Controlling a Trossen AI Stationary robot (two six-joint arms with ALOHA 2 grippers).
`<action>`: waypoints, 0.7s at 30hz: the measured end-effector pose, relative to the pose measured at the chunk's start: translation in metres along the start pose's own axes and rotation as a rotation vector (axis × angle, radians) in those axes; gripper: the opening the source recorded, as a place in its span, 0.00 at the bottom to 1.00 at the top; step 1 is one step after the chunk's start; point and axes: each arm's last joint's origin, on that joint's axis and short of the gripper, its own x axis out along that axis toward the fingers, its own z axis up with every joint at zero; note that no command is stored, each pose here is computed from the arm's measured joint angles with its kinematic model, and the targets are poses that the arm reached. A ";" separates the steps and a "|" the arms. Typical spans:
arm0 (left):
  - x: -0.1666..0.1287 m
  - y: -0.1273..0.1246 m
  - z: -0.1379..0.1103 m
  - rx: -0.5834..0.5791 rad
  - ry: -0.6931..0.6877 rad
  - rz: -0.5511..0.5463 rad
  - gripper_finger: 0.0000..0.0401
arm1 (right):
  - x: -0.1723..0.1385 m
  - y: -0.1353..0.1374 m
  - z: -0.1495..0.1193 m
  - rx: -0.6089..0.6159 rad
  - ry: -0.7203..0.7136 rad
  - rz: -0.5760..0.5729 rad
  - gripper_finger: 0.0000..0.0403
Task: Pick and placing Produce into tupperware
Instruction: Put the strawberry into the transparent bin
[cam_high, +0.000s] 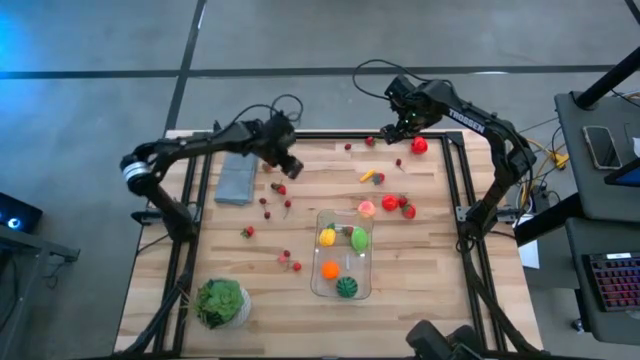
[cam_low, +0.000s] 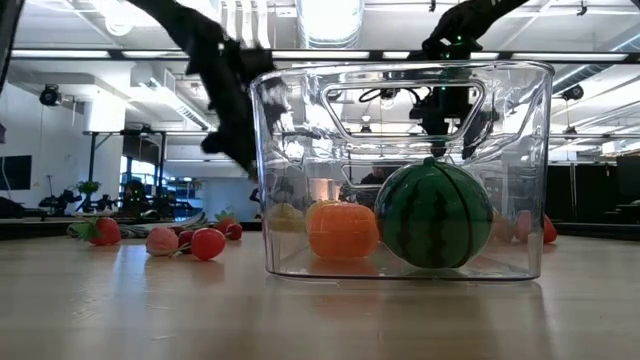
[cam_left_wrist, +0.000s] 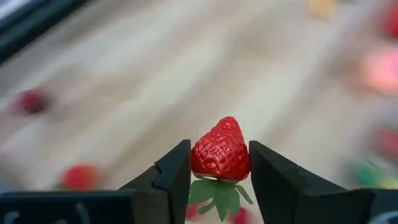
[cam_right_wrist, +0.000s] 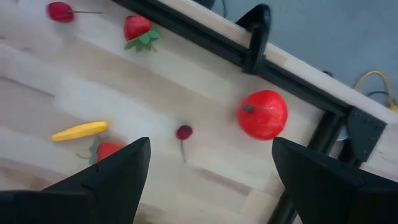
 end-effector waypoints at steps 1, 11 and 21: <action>-0.005 -0.011 -0.004 0.045 -0.001 -0.039 0.31 | -0.001 0.001 0.000 0.000 0.004 0.024 0.82; -0.036 -0.107 -0.030 0.319 -0.162 -0.313 0.31 | -0.016 0.006 -0.007 -0.059 -0.027 0.109 0.82; -0.007 -0.157 -0.058 0.192 -0.039 -0.453 0.31 | -0.043 0.031 -0.025 -0.170 -0.108 0.160 0.82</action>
